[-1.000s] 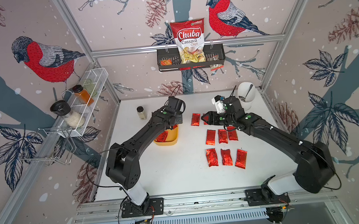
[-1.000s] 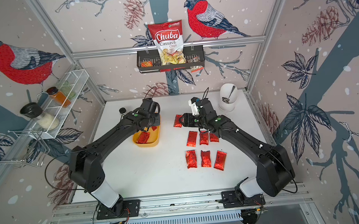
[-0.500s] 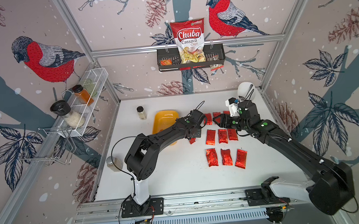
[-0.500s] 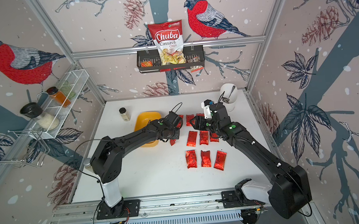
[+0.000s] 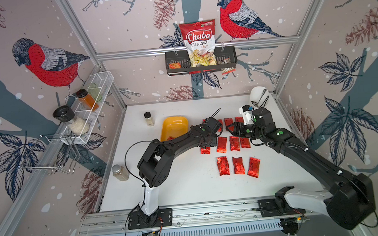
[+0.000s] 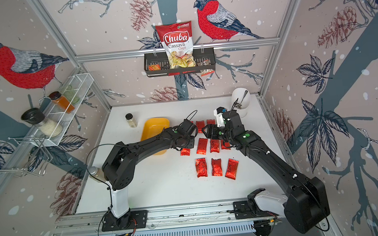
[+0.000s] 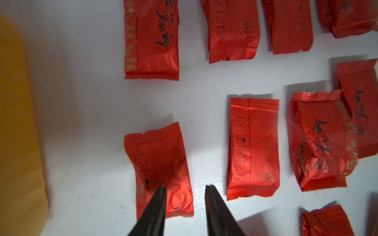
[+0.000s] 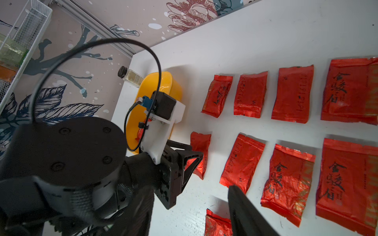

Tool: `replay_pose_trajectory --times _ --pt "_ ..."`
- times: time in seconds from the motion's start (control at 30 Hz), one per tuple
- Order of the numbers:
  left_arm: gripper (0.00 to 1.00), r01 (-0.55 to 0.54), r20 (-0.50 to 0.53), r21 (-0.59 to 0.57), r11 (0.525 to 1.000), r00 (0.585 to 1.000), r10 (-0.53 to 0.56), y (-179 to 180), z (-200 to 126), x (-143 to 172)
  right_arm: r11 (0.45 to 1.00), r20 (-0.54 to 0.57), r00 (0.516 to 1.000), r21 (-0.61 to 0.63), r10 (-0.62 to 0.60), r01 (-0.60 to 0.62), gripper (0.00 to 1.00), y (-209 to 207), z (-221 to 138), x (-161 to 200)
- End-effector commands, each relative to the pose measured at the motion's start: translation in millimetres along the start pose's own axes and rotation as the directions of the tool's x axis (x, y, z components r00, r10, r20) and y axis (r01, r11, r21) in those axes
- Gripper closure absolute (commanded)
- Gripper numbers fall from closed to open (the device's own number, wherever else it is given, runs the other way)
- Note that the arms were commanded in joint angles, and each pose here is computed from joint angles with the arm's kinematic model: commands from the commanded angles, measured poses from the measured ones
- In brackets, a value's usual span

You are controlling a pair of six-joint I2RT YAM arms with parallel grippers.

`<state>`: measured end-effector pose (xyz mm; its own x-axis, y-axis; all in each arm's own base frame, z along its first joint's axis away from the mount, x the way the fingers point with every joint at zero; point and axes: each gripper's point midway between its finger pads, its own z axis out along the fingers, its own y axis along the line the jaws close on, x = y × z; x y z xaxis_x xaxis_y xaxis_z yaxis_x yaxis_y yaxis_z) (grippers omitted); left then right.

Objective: Take the tea bags out of the storage box
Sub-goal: Place the tea bag at the center of the board.

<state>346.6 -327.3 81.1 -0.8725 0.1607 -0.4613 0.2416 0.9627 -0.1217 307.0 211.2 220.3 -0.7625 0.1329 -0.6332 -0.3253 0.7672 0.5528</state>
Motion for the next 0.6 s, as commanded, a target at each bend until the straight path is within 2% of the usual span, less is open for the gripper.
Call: replay_pose_trajectory --times 0.0,0.1,0.23,0.43,0.57 --pt "0.6 0.007 0.073 0.024 1.0 0.997 -0.009 -6 -27 -23 1.0 0.004 1.0 -0.004 -0.013 0.013 0.37 1 0 -2" --pt "0.59 0.015 0.136 -0.007 1.0 0.991 -0.013 5 -57 -41 1.0 0.006 1.0 -0.019 -0.014 0.014 0.36 5 2 -6" --pt "0.59 0.071 0.176 -0.089 0.994 0.983 -0.055 54 -82 -53 0.998 -0.009 1.0 -0.051 -0.025 0.024 0.36 17 13 -6" --pt "0.59 0.175 0.157 -0.219 0.96 0.977 -0.143 143 -78 -34 0.993 -0.079 0.995 -0.101 -0.061 0.053 0.36 43 48 6" --pt "0.56 0.166 0.106 -0.31 0.936 0.985 -0.14 174 -59 -14 0.988 -0.126 0.988 -0.138 -0.087 0.069 0.37 62 70 15"
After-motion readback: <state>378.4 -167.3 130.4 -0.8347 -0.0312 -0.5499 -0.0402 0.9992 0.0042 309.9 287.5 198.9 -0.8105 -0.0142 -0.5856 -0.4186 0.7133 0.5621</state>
